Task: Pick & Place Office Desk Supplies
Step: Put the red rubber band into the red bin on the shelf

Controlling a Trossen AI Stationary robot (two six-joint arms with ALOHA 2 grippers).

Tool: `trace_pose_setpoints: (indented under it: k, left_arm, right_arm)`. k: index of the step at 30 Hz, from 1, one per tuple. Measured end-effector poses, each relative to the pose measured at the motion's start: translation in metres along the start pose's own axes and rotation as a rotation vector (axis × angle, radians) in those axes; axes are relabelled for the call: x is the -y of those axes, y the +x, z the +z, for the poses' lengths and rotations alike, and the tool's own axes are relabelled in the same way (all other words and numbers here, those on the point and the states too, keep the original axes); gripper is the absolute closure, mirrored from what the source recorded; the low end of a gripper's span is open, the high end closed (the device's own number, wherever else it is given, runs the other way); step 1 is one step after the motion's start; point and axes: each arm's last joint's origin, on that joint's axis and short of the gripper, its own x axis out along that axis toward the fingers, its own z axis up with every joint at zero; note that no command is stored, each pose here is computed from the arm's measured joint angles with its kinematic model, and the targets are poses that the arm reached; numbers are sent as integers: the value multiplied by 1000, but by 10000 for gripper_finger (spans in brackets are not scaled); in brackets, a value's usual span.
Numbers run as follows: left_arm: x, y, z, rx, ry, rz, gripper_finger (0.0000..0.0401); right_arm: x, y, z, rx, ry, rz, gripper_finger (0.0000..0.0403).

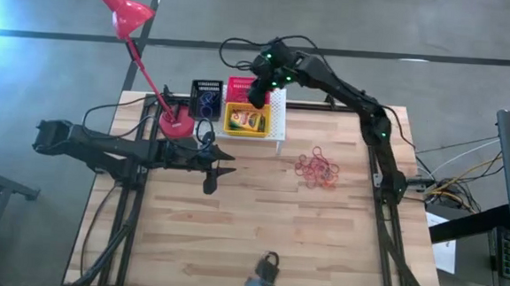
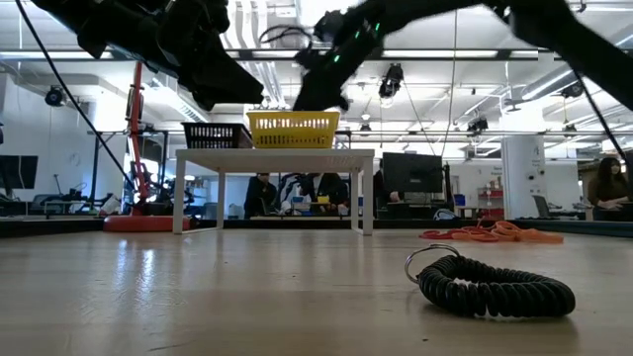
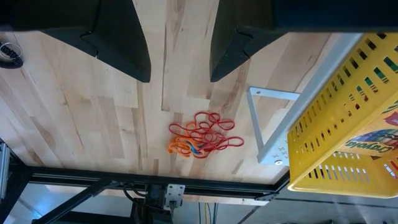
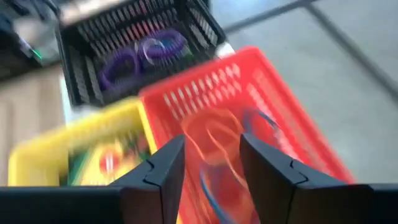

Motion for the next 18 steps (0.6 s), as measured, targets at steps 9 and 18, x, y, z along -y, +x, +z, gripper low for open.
trace_pose_setpoints:
  k: [9,18]
  left_arm:
    - [0,0,-1,-7,1,1,230]
    - [0,0,-2,-24,2,2,230]
  right_arm:
    - [-71,-90,-34,-267,-157,-121,269]
    - [-98,-103,-110,-175,-74,-327,293]
